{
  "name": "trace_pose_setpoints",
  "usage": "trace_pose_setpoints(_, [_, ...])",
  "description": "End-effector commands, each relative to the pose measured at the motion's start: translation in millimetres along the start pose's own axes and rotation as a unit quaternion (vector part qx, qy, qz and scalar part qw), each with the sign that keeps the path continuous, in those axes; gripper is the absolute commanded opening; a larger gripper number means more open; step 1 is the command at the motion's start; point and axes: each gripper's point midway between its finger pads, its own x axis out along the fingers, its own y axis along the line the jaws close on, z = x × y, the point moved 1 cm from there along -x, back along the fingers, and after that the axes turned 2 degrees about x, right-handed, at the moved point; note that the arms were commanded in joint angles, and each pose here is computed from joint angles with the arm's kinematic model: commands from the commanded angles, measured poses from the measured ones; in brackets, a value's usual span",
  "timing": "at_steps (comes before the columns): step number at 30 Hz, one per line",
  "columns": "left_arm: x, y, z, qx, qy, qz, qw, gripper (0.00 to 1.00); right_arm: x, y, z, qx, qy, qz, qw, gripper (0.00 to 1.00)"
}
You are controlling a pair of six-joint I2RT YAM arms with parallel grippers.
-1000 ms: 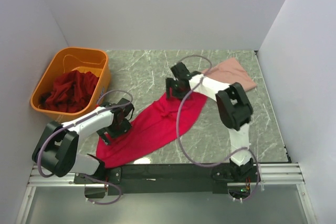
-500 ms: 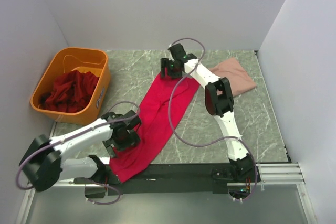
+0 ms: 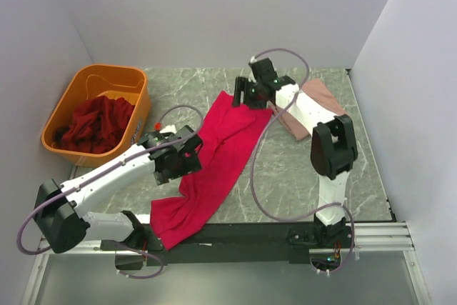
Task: Fold and stack the t-shirts
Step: Fold the tshirt
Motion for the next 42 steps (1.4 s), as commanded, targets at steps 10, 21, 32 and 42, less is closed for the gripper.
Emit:
trace_pose_setpoints(10, [33, -110, -48, 0.224, 0.069, -0.273, 0.933, 0.99, 27, -30, -91, 0.033, 0.096, -0.038, 0.994, 0.79])
trace_pose_setpoints(21, [88, -119, -58, 0.265, 0.1, -0.21, 0.936, 0.99, 65, -56, -85, 0.043, 0.138, -0.077, 0.987, 0.79])
trace_pose_setpoints(32, [98, -222, -34, 0.216, 0.08, -0.295, 0.927, 1.0, 101, -57, 3, 0.019, 0.12, -0.018, 0.992, 0.79])
trace_pose_setpoints(42, [44, -272, 27, 0.186, -0.021, -0.338, 0.922, 0.99, 84, -44, 95, 0.029, -0.005, 0.12, 0.992, 0.8])
